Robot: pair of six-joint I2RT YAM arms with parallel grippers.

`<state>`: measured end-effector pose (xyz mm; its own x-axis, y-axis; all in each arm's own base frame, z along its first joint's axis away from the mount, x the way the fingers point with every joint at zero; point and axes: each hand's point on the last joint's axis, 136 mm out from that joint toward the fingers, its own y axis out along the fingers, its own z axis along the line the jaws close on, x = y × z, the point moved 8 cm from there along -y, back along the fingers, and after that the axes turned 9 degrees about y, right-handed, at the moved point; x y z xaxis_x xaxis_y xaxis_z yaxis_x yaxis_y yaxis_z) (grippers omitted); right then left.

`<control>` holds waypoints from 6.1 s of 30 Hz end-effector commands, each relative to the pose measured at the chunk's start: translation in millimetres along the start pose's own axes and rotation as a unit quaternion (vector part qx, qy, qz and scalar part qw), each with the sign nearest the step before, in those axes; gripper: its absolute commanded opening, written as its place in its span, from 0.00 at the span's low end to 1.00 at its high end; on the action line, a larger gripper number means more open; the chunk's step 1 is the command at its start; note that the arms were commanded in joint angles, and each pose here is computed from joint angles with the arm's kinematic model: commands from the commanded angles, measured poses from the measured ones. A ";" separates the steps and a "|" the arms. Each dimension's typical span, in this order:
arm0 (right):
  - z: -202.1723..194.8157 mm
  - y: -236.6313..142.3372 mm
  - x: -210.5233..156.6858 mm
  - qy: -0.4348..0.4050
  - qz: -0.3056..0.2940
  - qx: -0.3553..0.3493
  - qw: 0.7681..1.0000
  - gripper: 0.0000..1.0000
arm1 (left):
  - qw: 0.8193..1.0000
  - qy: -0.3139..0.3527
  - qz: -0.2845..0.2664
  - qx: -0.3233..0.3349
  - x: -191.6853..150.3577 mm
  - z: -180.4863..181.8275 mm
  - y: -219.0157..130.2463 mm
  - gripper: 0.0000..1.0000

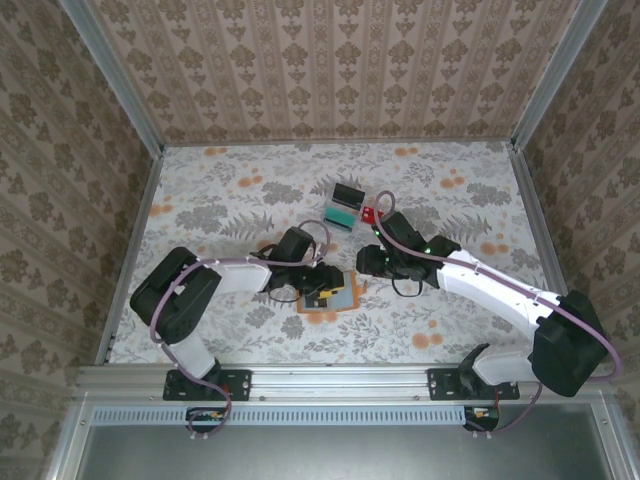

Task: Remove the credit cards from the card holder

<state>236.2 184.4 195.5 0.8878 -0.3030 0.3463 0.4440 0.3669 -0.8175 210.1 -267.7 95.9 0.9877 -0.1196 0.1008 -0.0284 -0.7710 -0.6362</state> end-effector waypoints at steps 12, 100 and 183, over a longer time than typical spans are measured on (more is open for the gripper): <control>52.6 12.7 -10.0 -0.032 0.052 0.074 0.995 0.34 | 0.997 0.007 -0.060 0.048 -2.0 6.5 -54.2 0.24; 13.3 122.7 -38.6 -0.043 0.238 0.023 0.970 0.13 | 0.982 -0.071 -0.022 0.172 -37.1 72.6 -50.7 0.18; 73.4 -45.5 67.6 -0.047 0.120 0.415 0.901 0.01 | 0.958 0.164 -0.184 -0.148 35.6 -85.9 -162.8 0.66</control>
<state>288.0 205.3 249.5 0.9662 -0.1271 0.2241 0.2100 0.8924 -0.3994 238.1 -190.9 239.5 0.8691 0.0636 0.4906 0.2932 -0.8649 -0.4073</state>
